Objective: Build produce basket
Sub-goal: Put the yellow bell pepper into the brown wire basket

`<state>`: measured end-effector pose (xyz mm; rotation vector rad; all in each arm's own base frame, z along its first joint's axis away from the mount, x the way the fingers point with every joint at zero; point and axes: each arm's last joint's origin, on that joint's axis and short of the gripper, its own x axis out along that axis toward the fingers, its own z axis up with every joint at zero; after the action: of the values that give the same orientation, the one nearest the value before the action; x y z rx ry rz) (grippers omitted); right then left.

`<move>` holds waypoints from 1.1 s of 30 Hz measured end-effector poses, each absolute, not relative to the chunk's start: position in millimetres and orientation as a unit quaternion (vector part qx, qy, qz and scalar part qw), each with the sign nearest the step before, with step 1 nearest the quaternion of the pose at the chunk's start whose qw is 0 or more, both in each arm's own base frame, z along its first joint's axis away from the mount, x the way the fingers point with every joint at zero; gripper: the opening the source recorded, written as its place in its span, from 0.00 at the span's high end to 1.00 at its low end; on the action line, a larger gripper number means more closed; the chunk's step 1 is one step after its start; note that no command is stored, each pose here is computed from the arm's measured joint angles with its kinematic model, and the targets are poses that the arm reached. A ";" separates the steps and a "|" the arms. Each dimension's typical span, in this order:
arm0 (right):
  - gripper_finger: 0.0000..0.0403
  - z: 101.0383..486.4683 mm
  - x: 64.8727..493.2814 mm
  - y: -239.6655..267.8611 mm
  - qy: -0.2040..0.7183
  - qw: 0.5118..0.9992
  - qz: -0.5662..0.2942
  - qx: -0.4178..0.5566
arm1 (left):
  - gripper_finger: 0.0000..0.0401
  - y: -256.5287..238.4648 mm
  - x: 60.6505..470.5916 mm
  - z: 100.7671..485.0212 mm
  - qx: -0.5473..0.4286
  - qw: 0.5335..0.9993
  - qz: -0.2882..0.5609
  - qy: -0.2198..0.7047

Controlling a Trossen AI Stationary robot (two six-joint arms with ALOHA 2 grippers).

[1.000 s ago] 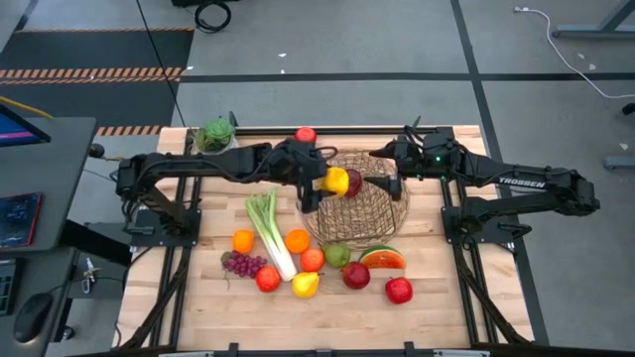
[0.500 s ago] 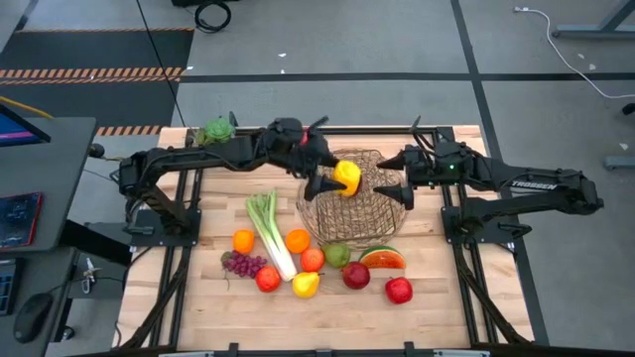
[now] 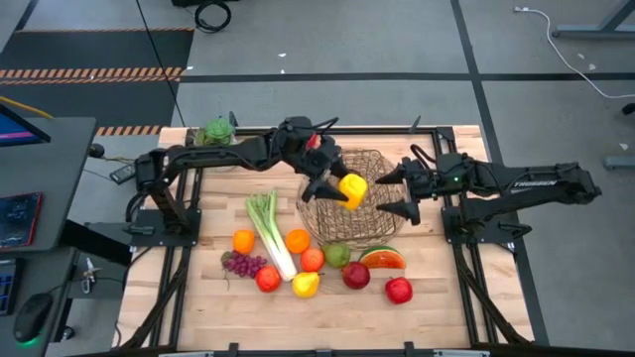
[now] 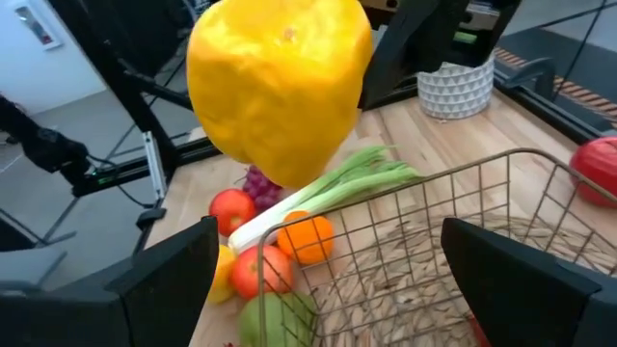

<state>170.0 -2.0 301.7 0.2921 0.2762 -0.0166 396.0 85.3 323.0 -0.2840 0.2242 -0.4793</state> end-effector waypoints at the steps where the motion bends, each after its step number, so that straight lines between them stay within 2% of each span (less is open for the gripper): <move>1: 0.01 301.6 170.0 -1.3 0.137 0.980 -0.007 0.145 | 0.21 85.1 395.8 322.9 -0.135 0.954 -0.244 0.110; 8: 0.01 301.0 170.6 2.3 0.139 0.980 -0.009 0.141 | 0.21 84.0 394.7 323.5 -0.132 0.945 -0.279 0.108; 20: 0.01 301.1 170.6 2.3 0.138 0.981 -0.016 0.135 | 0.21 84.7 394.4 323.1 -0.123 0.946 -0.280 0.107; 23: 0.01 301.0 170.6 1.7 0.137 0.981 -0.027 0.133 | 0.21 84.7 394.1 320.5 -0.056 0.953 -0.280 0.098; 28: 0.01 297.2 169.4 -0.3 0.152 0.978 -0.063 0.131 | 0.20 86.4 394.3 315.4 0.113 0.957 -0.253 0.079; 33: 0.01 295.3 168.6 -1.5 0.159 0.975 -0.085 0.127 | 0.18 86.4 396.7 312.3 0.265 0.943 -0.177 0.091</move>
<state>168.6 -1.5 295.3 0.2558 0.3204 -0.1709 396.7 86.4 312.3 0.5411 0.1859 -0.3616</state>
